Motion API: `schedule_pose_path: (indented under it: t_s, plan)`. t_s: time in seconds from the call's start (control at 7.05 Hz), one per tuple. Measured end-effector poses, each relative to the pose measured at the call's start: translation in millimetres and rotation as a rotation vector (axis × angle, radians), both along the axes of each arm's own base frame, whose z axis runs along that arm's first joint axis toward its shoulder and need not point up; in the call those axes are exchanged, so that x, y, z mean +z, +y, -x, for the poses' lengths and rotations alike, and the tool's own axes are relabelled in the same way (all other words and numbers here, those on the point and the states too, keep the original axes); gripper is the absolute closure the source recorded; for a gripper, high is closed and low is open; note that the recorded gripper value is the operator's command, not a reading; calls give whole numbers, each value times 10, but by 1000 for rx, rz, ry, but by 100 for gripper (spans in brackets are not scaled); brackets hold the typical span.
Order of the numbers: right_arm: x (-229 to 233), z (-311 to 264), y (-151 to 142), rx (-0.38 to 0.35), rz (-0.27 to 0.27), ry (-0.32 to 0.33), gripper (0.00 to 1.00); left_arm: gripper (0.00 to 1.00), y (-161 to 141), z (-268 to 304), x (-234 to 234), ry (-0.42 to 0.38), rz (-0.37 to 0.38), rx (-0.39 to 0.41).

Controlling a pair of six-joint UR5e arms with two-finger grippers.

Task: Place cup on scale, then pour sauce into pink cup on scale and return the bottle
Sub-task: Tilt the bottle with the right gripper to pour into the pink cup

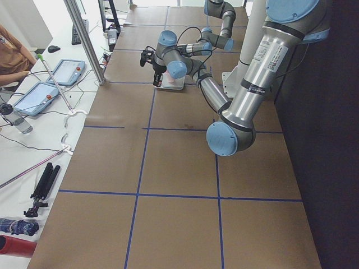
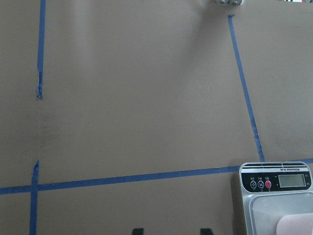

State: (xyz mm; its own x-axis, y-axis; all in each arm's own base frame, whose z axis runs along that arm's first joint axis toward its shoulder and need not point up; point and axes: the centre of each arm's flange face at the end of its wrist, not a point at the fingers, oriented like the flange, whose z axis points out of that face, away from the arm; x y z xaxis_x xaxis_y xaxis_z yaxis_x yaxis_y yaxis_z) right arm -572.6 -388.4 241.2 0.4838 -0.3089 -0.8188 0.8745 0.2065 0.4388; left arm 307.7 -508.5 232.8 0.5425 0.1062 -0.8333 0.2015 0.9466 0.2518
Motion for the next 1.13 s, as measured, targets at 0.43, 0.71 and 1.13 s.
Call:
schedule_pose_path:
  t_s: [0.43,0.71,1.13]
  plan:
    - [-4,7,-1,-15,-15,70,100,50,4,4,-16,3,2,-2]
    - [-13,0,-4,-17,-24,93,100,50,6,5,-10,2,4,-3]
    - [-96,-63,-20,-6,-29,49,100,50,9,-4,0,1,5,-1]
